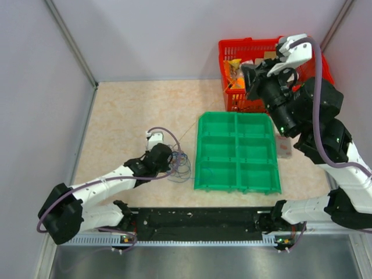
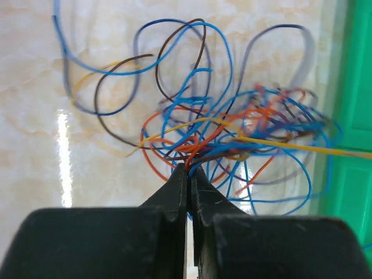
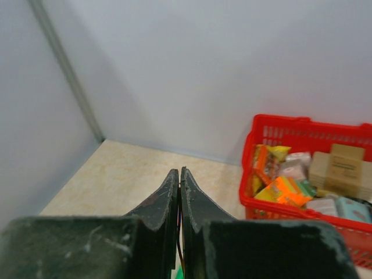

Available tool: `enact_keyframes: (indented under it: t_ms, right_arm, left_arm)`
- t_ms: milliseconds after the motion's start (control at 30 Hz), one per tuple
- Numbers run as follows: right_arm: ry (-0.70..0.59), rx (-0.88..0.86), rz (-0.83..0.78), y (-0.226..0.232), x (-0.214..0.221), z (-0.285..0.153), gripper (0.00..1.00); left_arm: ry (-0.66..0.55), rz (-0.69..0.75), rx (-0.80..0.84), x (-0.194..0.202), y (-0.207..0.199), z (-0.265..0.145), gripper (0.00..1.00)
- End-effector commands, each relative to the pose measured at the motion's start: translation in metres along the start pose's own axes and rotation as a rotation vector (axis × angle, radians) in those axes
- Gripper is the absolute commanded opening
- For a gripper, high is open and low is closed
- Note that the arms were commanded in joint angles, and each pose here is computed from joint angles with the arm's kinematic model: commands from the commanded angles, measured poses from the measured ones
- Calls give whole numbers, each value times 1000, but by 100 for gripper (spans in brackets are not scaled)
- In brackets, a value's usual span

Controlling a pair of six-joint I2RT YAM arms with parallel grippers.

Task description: Untangle the cables

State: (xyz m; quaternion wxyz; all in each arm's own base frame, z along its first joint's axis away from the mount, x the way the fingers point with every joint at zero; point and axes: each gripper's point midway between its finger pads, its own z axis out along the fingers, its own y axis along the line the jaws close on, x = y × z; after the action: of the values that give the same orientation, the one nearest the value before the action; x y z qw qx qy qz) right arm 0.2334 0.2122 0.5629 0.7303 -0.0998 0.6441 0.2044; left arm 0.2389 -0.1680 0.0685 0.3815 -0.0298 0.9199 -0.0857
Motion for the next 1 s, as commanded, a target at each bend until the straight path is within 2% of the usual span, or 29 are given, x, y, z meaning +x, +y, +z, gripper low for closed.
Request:
enact_keyframes:
  t_ms: [0, 100, 167, 233, 367, 467, 567, 767, 967]
  right_arm:
    - [-163, 450, -88, -95, -64, -19, 0]
    - [-234, 677, -122, -148, -91, -35, 0]
    - [-267, 741, -134, -169, -103, -44, 0]
    - [-293, 745, -135, -173, -112, -48, 0]
    - [-311, 643, -111, -159, -116, -34, 0]
    - [-281, 692, -158, -166, -108, -19, 0]
    - [-257, 812, -178, -196, -105, -18, 0]
    - [-304, 762, -105, -209, -116, -21, 0]
    - [-375, 734, -73, -204, -141, -30, 0]
  left_arm:
    - [-71, -63, -119, -16, 24, -15, 0]
    - [-116, -81, -96, -23, 31, -30, 0]
    - [-173, -110, -48, -31, 33, -40, 0]
    - [-213, -133, -1, -38, 34, -46, 0]
    - [-243, -175, 53, -49, 37, -54, 0]
    - [-232, -222, -3, -56, 57, -58, 0]
    - [-246, -286, -119, -62, 88, -64, 0]
    - [-211, -388, -271, -69, 128, -71, 0]
    - [-250, -474, -442, -93, 172, -80, 0]
